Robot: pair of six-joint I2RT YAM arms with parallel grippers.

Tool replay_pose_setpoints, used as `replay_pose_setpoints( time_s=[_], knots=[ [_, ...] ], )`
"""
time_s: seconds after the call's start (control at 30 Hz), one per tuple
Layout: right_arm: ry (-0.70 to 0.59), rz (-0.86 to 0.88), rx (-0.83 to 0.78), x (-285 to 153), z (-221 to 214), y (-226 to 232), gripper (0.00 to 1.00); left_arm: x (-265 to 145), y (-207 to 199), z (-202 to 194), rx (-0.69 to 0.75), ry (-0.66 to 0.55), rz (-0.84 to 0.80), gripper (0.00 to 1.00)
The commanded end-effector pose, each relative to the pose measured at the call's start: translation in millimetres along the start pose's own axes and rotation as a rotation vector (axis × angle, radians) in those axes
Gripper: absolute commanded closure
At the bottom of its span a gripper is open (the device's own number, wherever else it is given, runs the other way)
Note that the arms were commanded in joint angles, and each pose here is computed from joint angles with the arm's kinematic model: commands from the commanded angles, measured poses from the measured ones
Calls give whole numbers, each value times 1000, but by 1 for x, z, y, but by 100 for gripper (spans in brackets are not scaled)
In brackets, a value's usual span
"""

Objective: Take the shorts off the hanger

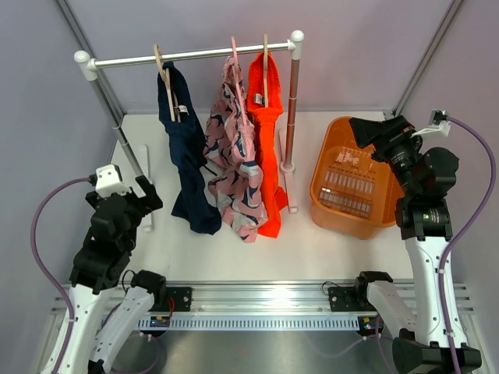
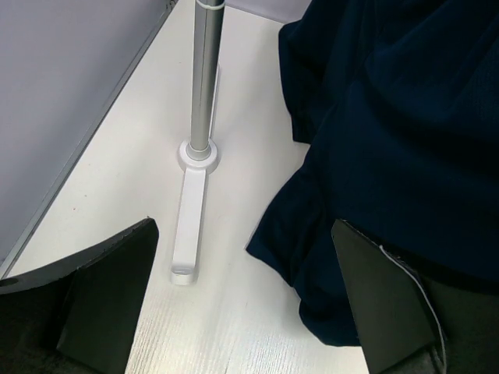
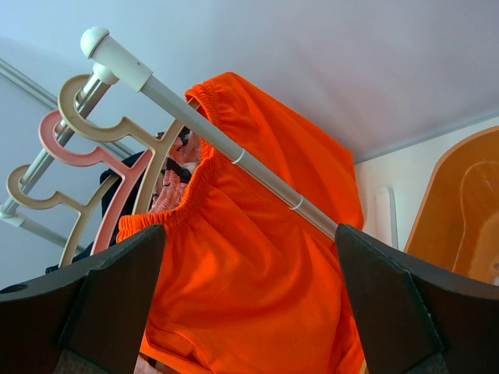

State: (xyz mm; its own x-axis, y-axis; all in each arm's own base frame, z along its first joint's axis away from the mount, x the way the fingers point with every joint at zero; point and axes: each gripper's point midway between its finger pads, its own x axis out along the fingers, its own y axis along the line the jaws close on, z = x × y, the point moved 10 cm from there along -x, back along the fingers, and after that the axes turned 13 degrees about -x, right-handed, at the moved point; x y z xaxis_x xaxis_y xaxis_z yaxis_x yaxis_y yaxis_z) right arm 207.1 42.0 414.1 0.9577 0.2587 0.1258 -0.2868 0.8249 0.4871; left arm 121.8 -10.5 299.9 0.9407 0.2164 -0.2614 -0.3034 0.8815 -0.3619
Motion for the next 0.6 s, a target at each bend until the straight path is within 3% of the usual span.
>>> replay_pose_setpoints(
  time_s=[0.0, 0.3, 0.57],
  knots=[
    [-6, 23, -20, -1, 2, 2, 1, 3, -6, 7, -40, -40, -24, 1],
    [4, 1, -50, -5, 5, 3, 0, -5, -11, 19, -62, -44, -41, 1],
    [40, -2, -48, -5, 1, 1, 1, -47, -26, 67, -68, -64, -238, 1]
  ],
)
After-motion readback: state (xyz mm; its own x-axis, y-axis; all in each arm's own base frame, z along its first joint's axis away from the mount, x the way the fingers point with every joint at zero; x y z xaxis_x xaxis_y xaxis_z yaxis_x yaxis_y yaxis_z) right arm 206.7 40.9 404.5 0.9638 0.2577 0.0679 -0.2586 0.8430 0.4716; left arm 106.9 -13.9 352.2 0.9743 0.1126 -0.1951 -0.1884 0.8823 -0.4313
